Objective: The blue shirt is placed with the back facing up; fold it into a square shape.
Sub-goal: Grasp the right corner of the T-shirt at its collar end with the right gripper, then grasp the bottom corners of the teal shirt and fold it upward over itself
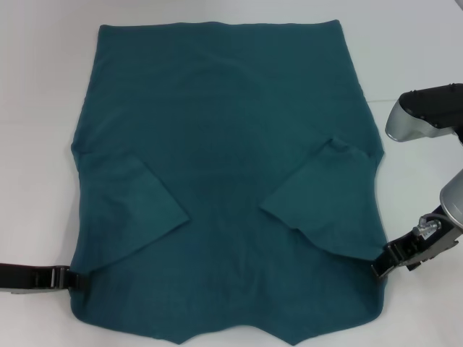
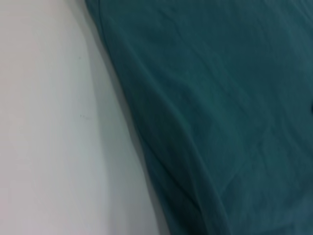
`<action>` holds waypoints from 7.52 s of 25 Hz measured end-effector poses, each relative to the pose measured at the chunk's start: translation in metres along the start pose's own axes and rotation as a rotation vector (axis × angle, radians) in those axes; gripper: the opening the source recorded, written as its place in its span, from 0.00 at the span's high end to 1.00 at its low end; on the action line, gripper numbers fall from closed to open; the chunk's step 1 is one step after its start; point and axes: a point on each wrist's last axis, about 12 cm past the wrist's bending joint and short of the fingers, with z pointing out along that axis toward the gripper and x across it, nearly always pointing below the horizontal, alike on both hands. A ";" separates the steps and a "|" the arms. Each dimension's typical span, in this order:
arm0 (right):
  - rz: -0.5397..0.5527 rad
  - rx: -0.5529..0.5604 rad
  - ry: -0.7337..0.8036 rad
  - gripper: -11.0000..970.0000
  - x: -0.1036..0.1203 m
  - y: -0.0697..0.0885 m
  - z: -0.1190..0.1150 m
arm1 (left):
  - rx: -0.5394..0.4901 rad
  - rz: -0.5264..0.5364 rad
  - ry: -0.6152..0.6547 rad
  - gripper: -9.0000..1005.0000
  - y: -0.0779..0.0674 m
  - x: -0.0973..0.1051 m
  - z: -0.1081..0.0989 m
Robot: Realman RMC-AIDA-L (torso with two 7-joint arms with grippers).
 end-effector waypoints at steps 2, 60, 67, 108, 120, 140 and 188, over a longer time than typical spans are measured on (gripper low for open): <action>0.009 -0.001 0.000 0.30 0.000 -0.001 0.002 | 0.000 0.000 0.000 0.95 0.000 0.000 0.000; 0.015 -0.027 0.013 0.34 0.005 -0.004 0.013 | 0.002 0.004 0.006 0.92 0.000 -0.002 0.000; 0.011 -0.034 0.011 0.33 0.003 -0.004 0.018 | 0.002 0.004 0.006 0.92 0.000 -0.002 0.000; -0.325 -0.254 0.271 0.95 0.040 0.006 0.001 | 0.087 -0.108 0.336 0.91 0.007 0.031 -0.043; -0.466 -0.288 0.464 0.95 0.061 0.022 0.026 | 0.124 -0.123 0.554 0.90 -0.001 0.054 -0.050; -0.317 -0.427 0.097 0.95 0.042 -0.032 -0.017 | 0.303 -0.110 0.256 0.89 0.001 0.035 -0.062; 0.158 -0.239 -0.712 0.95 -0.025 -0.108 -0.041 | 0.253 -0.072 -0.400 0.88 0.001 -0.079 -0.035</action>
